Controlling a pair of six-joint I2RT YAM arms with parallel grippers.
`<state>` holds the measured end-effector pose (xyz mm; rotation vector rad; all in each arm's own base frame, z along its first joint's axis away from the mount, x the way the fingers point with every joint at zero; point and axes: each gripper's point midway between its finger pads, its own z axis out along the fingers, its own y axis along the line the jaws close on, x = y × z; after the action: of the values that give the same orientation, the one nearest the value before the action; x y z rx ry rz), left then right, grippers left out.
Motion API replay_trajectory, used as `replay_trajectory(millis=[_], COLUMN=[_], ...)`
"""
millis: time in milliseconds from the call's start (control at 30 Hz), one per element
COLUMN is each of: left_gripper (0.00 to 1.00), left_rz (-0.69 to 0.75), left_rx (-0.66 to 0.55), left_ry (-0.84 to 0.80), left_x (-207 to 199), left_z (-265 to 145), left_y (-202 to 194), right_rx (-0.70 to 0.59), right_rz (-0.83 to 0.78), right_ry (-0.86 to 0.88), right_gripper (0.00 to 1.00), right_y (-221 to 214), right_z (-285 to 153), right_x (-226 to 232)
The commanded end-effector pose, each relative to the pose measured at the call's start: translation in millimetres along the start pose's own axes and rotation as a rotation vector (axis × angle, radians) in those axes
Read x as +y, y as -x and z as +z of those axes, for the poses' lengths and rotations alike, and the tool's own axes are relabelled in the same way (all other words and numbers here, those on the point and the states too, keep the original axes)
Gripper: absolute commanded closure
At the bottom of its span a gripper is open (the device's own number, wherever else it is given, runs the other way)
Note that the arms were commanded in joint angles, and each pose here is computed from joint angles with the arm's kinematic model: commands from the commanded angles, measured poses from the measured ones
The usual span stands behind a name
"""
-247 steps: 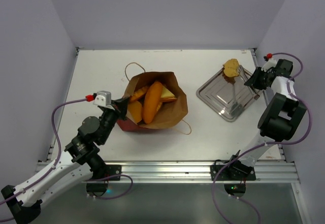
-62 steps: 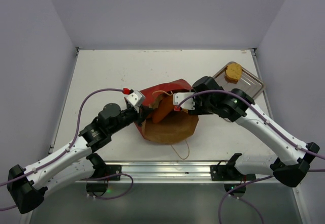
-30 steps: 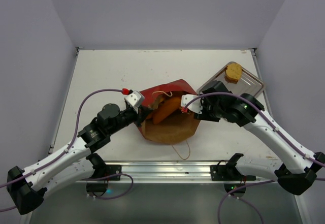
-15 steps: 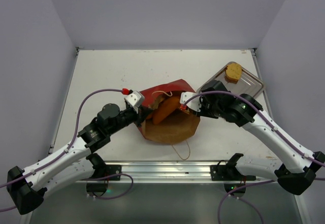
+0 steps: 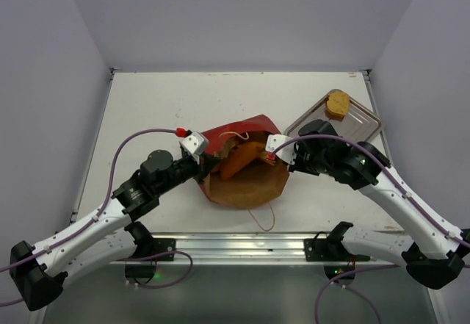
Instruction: Take the fake bread out of the paper bag
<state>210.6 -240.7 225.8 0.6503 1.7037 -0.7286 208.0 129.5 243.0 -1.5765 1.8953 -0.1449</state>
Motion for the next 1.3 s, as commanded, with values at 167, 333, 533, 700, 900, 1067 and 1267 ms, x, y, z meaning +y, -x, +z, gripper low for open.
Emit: replay_trajectory(millis=[167, 333, 533, 700, 900, 1067, 1267], left_gripper=[1.0, 1.0, 1.0, 1.0, 1.0, 1.0, 1.0], left_rz=[-0.048, -0.104, -0.141, -0.144, -0.139, -0.131, -0.122], left_rx=[-0.145, -0.165, -0.184, -0.168, -0.156, -0.147, -0.126], left_ry=[0.105, 0.22, 0.305, 0.319, 0.328, 0.369, 0.422], left_x=[13, 29, 42, 45, 47, 54, 62], left_z=[-10, -15, -18, -16, -20, -28, -33], left_y=[49, 66, 75, 67, 60, 56, 52], right_rx=[-0.188, -0.23, -0.3, -0.324, -0.359, -0.404, -0.466], right_rz=[0.081, 0.096, 0.123, 0.166, 0.23, 0.278, 0.322], right_ry=[0.013, -0.025, -0.079, -0.154, -0.257, -0.353, -0.41], right_gripper=[1.0, 1.0, 1.0, 1.0, 1.0, 1.0, 1.0], right_y=[23, 29, 41, 43, 44, 43, 47], right_z=[-40, -55, -76, -87, -98, -120, -148], right_x=[-1, -11, -28, -48, -72, -92, -103])
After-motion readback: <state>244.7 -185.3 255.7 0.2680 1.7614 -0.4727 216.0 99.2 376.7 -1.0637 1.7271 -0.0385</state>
